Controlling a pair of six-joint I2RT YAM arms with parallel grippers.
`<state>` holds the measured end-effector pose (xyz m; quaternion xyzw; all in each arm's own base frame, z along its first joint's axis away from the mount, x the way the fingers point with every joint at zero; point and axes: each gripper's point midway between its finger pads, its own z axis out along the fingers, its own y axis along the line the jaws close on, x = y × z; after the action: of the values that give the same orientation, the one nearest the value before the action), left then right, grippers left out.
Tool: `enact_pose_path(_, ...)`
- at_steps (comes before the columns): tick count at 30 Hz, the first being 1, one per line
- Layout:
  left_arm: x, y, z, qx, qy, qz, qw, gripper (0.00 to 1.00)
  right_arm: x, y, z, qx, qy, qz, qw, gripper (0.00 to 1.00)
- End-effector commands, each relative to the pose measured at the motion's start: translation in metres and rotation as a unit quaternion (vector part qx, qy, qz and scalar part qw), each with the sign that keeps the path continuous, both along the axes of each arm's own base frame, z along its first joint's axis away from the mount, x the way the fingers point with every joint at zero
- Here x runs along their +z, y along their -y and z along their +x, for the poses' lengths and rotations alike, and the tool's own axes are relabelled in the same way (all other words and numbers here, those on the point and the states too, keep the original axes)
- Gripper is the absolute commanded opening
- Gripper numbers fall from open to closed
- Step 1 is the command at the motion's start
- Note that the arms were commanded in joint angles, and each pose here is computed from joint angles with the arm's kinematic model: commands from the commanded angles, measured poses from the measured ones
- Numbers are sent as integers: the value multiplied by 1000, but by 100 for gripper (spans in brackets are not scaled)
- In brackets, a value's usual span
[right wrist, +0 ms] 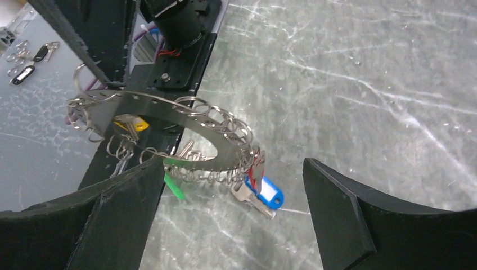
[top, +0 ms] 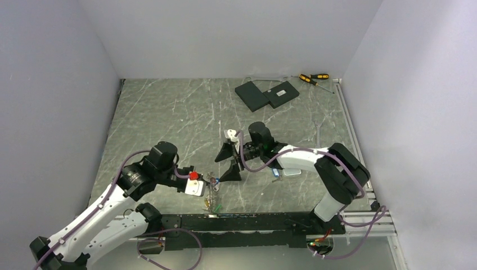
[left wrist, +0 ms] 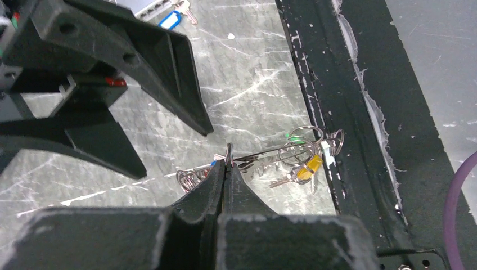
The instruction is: Put the keys on the keyring
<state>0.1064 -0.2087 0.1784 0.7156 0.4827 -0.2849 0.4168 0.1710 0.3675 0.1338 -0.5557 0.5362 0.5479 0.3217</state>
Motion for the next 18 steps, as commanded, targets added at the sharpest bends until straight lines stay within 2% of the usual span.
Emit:
enact_pose_path(1, 31, 10, -5, -49, 48, -40, 997, 0, 27, -16, 5, 46, 57, 69, 995, 98)
enact_pose_path(9, 45, 12, -5, -60, 74, -60, 994, 0, 30, -36, -17, 117, 30, 95, 988, 95)
enact_pose_path(14, 52, 11, -6, -62, 89, -69, 992, 0, 24, -40, -25, 136, 3, 87, 987, 86)
enact_pose_path(18, 60, 10, -8, -62, 102, -79, 990, 0, 20, -40, -26, 142, -5, 83, 986, 73)
